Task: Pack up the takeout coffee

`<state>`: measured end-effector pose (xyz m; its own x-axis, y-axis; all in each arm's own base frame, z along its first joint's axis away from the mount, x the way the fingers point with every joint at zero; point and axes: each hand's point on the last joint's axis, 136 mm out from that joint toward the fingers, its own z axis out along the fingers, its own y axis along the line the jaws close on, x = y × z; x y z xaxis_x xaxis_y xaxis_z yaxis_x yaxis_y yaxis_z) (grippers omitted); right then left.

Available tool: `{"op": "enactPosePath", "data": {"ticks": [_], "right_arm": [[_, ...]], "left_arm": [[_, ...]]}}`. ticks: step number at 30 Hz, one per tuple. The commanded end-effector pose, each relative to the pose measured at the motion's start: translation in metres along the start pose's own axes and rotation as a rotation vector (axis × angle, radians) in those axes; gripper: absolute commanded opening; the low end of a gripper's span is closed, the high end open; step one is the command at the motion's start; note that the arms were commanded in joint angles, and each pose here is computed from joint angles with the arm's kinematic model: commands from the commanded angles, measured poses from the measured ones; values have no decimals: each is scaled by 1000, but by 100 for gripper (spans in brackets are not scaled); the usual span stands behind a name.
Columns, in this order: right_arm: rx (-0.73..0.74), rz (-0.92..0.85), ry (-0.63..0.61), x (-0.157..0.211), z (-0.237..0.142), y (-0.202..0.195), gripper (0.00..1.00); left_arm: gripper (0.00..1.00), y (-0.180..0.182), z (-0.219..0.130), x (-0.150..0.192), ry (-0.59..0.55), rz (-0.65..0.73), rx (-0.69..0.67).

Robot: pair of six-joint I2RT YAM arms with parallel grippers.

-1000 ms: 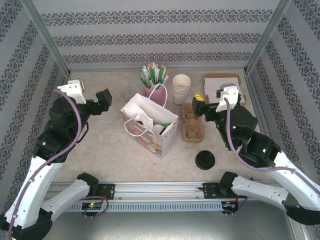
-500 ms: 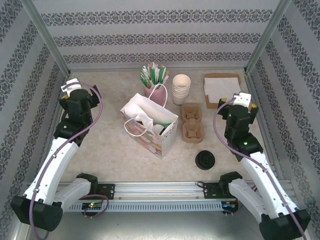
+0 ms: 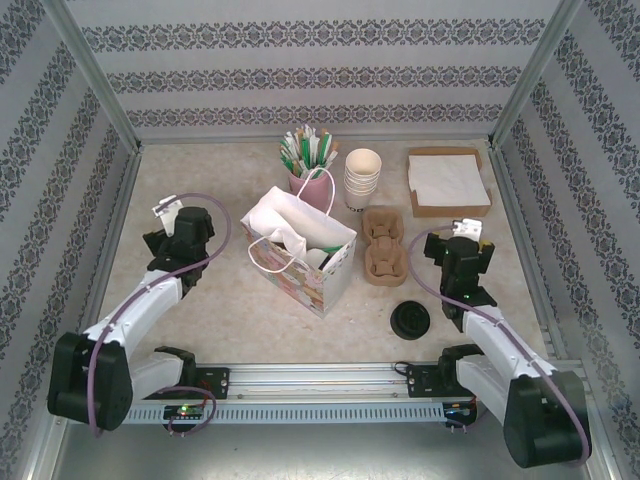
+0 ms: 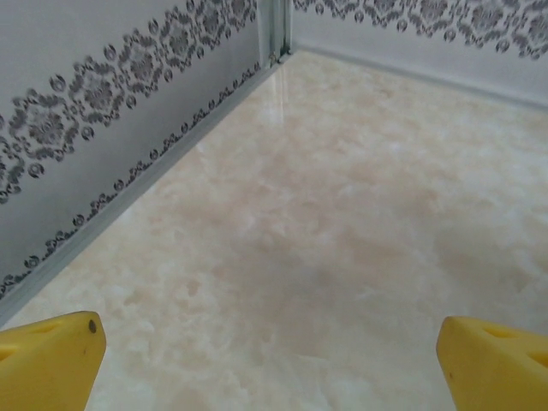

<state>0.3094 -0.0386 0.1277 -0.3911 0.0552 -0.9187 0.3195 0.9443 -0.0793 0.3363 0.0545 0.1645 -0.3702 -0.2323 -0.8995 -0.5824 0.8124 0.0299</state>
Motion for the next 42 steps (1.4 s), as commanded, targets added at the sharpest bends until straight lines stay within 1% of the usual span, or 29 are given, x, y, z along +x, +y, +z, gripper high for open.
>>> {"op": "enactPosePath", "data": {"ticks": [1,3,4,6,8,9,12,14,15,16,18,20,21,22,23,25,26,29,31,32,33,35,36,37,38,39,40,41,42], "right_arm": [[-17,33,-73,-7,6,4,98],[2,19,-58,-3,12,3,98],[3,16,-46,-2,14,4,98],[-24,12,-63,-5,16,9,98],[-37,9,-76,-7,17,12,98],[-34,-2,-81,-8,18,12,98],[-13,-28,-103,-13,24,11,98],[-16,-30,-103,-15,29,12,98],[-17,-31,-104,-16,31,13,98],[-18,-30,-107,-17,34,13,98],[-13,-17,-126,-21,37,12,98],[-35,-14,-118,-18,39,16,98],[-55,-18,-116,-19,40,20,98],[-67,-23,-115,-20,41,23,98],[-72,-23,-117,-22,43,24,98],[-84,-15,-113,-24,46,27,98],[-99,-9,-120,-24,46,30,98],[-156,0,-158,-20,47,41,98],[-146,-6,-169,-18,51,44,98],[-150,-10,-170,-17,53,45,98],[-156,-20,-164,-16,55,48,98],[-163,-21,-139,-16,59,50,98],[-172,-21,-128,-14,61,51,98],[-179,-28,-98,-5,65,52,98],[-171,-21,-112,-3,69,52,98],[-169,-2,-159,-11,70,51,98],[-142,-2,-122,-6,70,46,98],[-140,5,-100,-11,72,46,98],[-145,12,-112,-12,73,46,98]], "left_arm": [[100,-2,10,-4,-59,-48,-15],[100,-3,16,4,-65,-26,-19],[100,-6,16,6,-46,-9,-5],[100,-17,18,1,-79,35,46],[100,-18,20,0,-89,52,44],[100,-21,21,0,-93,85,49],[100,-24,34,14,-129,144,47],[100,-33,43,28,-128,174,86],[100,-38,46,32,-108,210,103],[100,-44,47,33,-83,221,132],[100,-49,50,30,-111,246,148],[100,-49,54,26,-136,244,155],[100,-53,56,28,-152,238,201],[100,-54,60,35,-123,232,230],[100,-56,64,36,-129,226,252],[100,-56,65,40,-86,217,278],[100,-57,65,38,-109,209,302],[100,-61,60,42,-121,200,366],[100,-63,59,47,-117,197,404],[100,-60,61,52,-117,184,404],[100,-59,59,49,-173,170,415],[100,-55,59,54,-130,166,407],[100,-56,62,51,-136,168,395],[100,-57,61,50,-150,170,403],[100,-57,62,51,-141,171,402],[100,-57,62,52,-133,169,401],[100,-57,62,51,-144,170,402],[100,-57,62,51,-144,171,402],[100,-57,62,52,-135,172,400]]}}
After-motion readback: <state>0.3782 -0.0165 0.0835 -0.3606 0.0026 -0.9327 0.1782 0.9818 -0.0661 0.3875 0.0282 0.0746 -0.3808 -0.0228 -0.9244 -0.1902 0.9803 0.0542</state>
